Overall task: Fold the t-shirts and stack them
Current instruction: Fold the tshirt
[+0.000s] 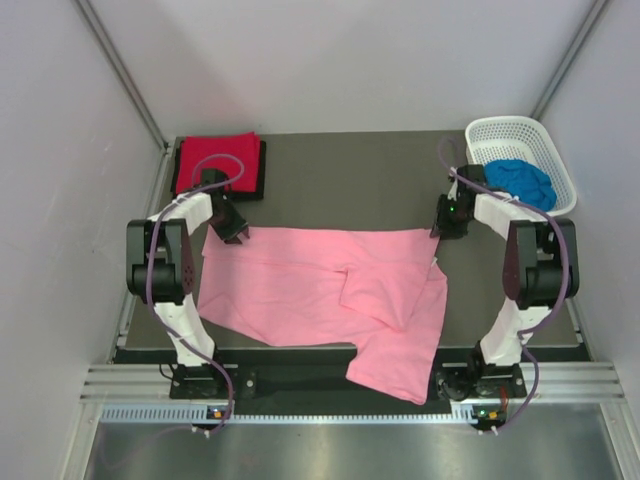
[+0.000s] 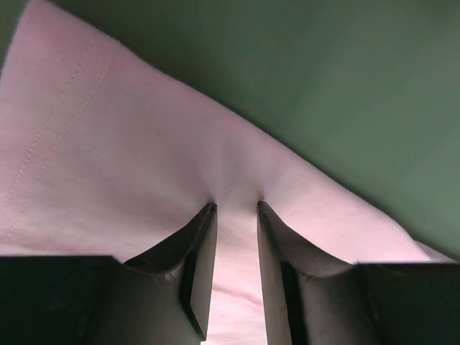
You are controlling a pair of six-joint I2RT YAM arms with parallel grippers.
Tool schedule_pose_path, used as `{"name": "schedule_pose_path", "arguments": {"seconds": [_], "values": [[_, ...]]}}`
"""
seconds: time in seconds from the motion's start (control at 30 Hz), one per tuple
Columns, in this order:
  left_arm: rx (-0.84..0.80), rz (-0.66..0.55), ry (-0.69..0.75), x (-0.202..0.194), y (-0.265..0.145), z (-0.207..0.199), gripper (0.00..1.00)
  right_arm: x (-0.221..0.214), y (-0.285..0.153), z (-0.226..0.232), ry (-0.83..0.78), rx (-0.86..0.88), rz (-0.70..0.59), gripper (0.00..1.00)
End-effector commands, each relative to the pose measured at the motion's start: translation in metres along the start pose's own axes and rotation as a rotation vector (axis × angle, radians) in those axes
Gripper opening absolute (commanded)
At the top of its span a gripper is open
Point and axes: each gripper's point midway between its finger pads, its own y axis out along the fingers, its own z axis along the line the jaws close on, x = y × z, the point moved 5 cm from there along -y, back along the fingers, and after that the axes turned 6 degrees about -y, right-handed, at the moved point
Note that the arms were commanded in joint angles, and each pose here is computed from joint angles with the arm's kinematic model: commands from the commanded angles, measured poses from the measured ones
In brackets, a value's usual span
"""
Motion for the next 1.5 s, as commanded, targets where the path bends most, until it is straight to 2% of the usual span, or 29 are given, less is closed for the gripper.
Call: {"name": "schedule_pose_path", "arguments": {"seconds": [0.0,0.1,0.13,0.23,0.4,0.57,0.73,0.97,1.17,1.27,1.43,1.47], "values": [[0.023,-0.02,-0.019,0.008,0.013,0.013,0.35,0.019,0.006,-0.008,0.001,-0.007,-0.073,0.3],[0.063,-0.038,-0.027,0.008,0.015,0.022,0.35,0.018,0.014,-0.017,0.033,-0.051,-0.094,0.18],[0.088,-0.056,-0.031,0.01,0.016,0.027,0.35,0.018,0.016,-0.017,0.049,-0.053,-0.108,0.09],[0.144,-0.091,-0.053,0.014,0.017,0.04,0.35,0.017,0.017,-0.034,0.117,-0.084,-0.142,0.0],[0.134,-0.115,-0.139,0.018,0.019,0.05,0.35,0.018,0.025,-0.039,0.2,-0.087,-0.182,0.0],[0.041,-0.111,-0.17,0.024,0.016,0.034,0.34,0.032,0.029,-0.031,0.255,-0.037,-0.234,0.0],[0.038,-0.119,-0.171,0.036,0.017,0.026,0.34,0.057,0.04,-0.03,0.287,-0.016,-0.273,0.0],[0.035,-0.149,-0.168,0.058,0.021,0.018,0.35,0.089,0.059,-0.027,0.272,0.007,-0.275,0.0],[-0.079,-0.165,-0.121,0.074,0.02,-0.004,0.35,0.111,0.06,-0.024,0.25,0.02,-0.292,0.0],[-0.073,-0.166,-0.111,0.08,0.019,-0.008,0.35,0.118,0.06,-0.022,0.239,0.02,-0.292,0.02],[-0.036,-0.188,-0.091,0.083,0.0,-0.006,0.36,0.128,0.049,-0.021,0.22,0.012,-0.299,0.04],[-0.018,-0.228,-0.088,0.088,-0.013,-0.004,0.36,0.129,0.047,-0.021,0.214,0.012,-0.302,0.04]]}}
